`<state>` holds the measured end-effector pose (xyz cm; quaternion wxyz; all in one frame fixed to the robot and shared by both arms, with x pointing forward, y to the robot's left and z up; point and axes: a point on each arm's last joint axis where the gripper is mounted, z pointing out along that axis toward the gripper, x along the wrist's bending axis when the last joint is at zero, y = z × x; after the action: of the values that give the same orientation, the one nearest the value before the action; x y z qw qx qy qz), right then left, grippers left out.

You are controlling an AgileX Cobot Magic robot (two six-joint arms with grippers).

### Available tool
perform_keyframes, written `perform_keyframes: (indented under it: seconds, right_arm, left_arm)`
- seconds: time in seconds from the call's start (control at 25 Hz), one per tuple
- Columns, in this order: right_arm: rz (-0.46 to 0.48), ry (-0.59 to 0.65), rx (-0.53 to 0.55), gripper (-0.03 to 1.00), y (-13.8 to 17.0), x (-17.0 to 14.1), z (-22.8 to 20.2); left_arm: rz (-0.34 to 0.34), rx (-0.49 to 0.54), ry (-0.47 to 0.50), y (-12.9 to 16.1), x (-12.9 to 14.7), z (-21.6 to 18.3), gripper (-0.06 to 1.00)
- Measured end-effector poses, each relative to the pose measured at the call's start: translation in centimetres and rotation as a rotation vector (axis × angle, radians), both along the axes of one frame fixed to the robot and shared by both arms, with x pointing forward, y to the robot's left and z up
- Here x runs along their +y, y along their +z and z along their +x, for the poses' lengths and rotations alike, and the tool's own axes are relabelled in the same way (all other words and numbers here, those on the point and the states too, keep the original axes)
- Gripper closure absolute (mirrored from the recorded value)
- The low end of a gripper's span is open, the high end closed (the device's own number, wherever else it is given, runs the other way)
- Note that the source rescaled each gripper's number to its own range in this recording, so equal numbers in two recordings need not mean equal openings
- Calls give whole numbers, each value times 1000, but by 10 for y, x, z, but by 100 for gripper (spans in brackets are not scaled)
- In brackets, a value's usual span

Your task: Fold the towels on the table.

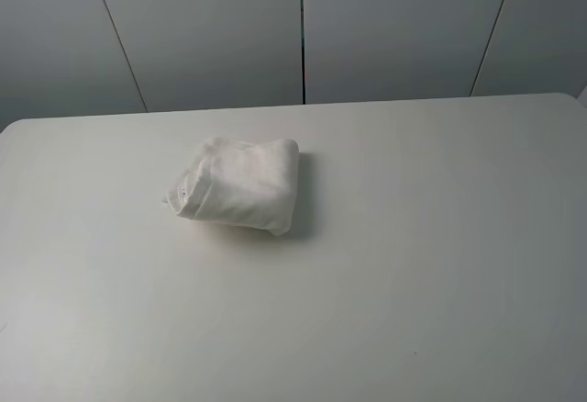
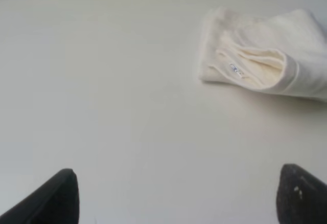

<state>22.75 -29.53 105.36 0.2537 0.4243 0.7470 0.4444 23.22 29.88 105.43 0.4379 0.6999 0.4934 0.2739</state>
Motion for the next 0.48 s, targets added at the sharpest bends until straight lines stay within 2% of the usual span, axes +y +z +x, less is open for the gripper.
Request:
perform_keyframes:
  seconds: [0.48]
  right_arm:
    - [2,-11,-4,-3,0,0,0]
  left_arm:
    - [3,-7,-3,0,0,-1,-5]
